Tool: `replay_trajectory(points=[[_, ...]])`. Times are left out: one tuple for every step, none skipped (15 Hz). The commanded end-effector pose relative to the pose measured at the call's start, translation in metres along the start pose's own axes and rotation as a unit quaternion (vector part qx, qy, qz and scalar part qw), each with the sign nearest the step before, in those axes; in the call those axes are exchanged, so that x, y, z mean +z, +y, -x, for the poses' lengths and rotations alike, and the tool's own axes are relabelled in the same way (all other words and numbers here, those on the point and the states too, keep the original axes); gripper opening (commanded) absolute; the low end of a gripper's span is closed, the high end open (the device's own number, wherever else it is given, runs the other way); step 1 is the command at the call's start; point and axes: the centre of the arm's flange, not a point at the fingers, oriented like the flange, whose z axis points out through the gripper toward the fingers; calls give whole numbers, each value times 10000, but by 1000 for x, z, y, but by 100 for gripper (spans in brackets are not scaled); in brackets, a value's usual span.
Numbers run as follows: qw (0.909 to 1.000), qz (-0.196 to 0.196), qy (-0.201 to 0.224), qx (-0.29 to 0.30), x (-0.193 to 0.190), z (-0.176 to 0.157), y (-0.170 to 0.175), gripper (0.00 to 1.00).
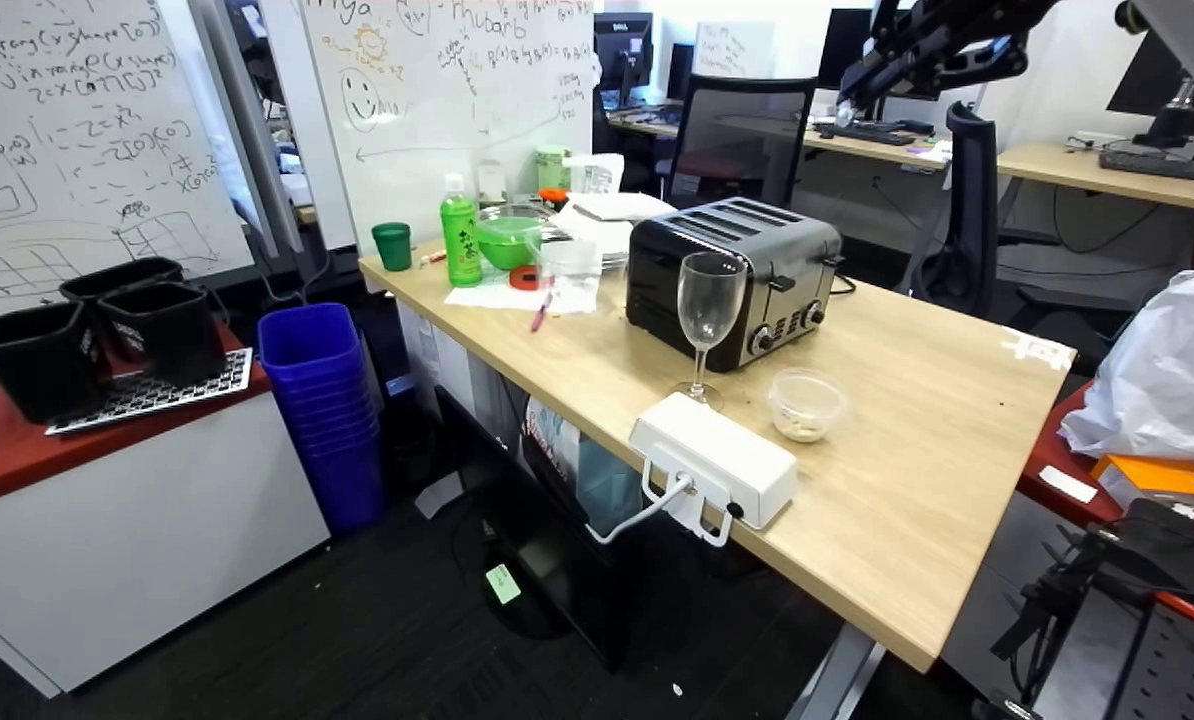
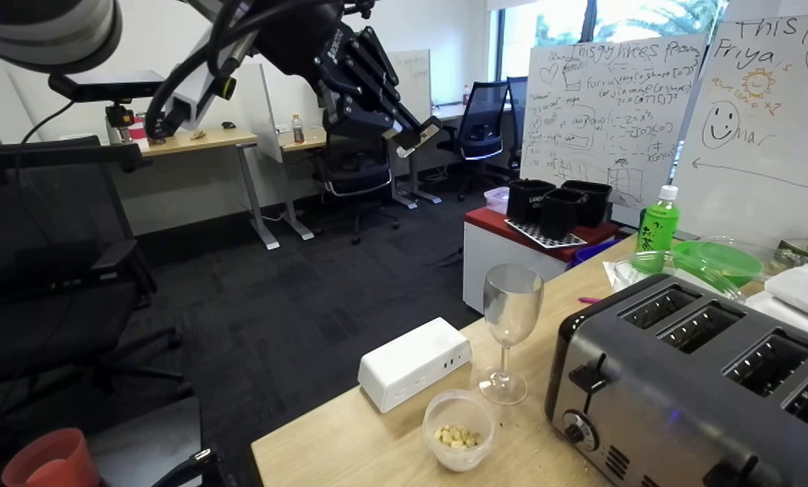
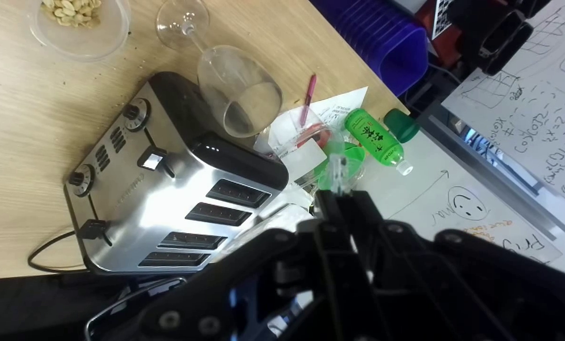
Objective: Pick the black and white object on the table and put it next to the bread toaster
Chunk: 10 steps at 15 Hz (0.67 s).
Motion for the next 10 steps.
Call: replay_trajectory(points=[[9998,34,-104,-186,6,-11,-15,3],[9995,56,-152,-284,9,-18,-24,3],[9991,64,-185,-368,12,-25,-32,3],[9987,104,-230,-447,17,-35,-42,3],[9982,111,-266,-519,21,-42,-50,3],[9977,96,-326,-587,29,-52,-61,3],[9970,121,-373,-670,40,-62,-72,3],[9962,118,-411,-752,51,-70,-83,3],[9955,125,-452,-821,62,-78,-92,3],[9949,146,-455,-885,78,-87,-102,3]])
